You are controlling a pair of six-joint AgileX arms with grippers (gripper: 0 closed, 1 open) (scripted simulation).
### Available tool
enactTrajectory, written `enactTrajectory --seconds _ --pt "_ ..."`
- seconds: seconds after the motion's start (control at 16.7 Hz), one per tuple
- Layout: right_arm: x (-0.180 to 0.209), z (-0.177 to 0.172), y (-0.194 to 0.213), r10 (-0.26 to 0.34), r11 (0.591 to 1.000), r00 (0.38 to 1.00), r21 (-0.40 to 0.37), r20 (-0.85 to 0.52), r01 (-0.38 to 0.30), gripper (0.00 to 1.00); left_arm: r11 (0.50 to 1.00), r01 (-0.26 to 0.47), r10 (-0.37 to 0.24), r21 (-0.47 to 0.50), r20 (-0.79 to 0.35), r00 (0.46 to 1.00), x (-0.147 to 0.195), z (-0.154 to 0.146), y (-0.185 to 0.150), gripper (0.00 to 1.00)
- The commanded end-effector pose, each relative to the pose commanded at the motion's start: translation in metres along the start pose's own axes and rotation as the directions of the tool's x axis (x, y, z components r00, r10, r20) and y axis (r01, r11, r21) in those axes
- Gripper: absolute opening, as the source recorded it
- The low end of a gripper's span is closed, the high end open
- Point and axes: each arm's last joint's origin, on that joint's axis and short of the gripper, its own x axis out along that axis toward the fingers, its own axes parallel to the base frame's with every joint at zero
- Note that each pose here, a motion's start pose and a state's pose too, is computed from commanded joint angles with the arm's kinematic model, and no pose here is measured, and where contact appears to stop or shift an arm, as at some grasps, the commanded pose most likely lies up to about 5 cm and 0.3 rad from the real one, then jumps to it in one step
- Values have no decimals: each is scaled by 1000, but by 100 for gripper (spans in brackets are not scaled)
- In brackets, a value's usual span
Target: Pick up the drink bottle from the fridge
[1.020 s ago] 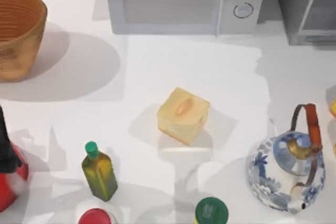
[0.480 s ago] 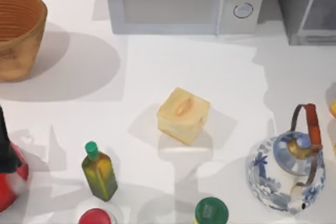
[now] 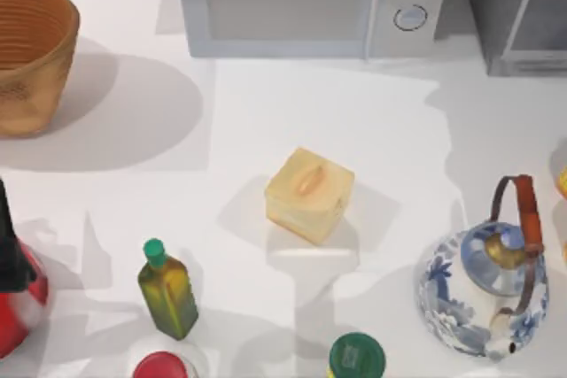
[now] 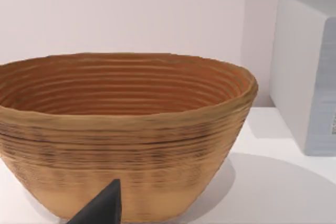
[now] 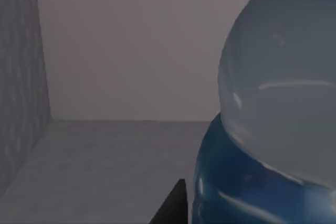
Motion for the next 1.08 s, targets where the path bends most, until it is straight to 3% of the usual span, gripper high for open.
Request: enactTrajectory --seconds 0.24,0.3,0.84,1.08 --pt "0 0 0 0 1000 1000 0 0 0 2 1000 0 0 0 0 1000 0 0 0 100" --pt "0 0 0 0 1000 1000 0 0 0 0 1000 0 0 0 0 1000 0 0 0 100" --pt "0 2 -2 -4 1000 1000 2 1 4 0 1000 0 0 0 0 1000 0 0 0 100" --pt "0 30 -2 -3 1000 1000 0 4 3 0 1000 0 0 0 0 1000 0 0 0 100"
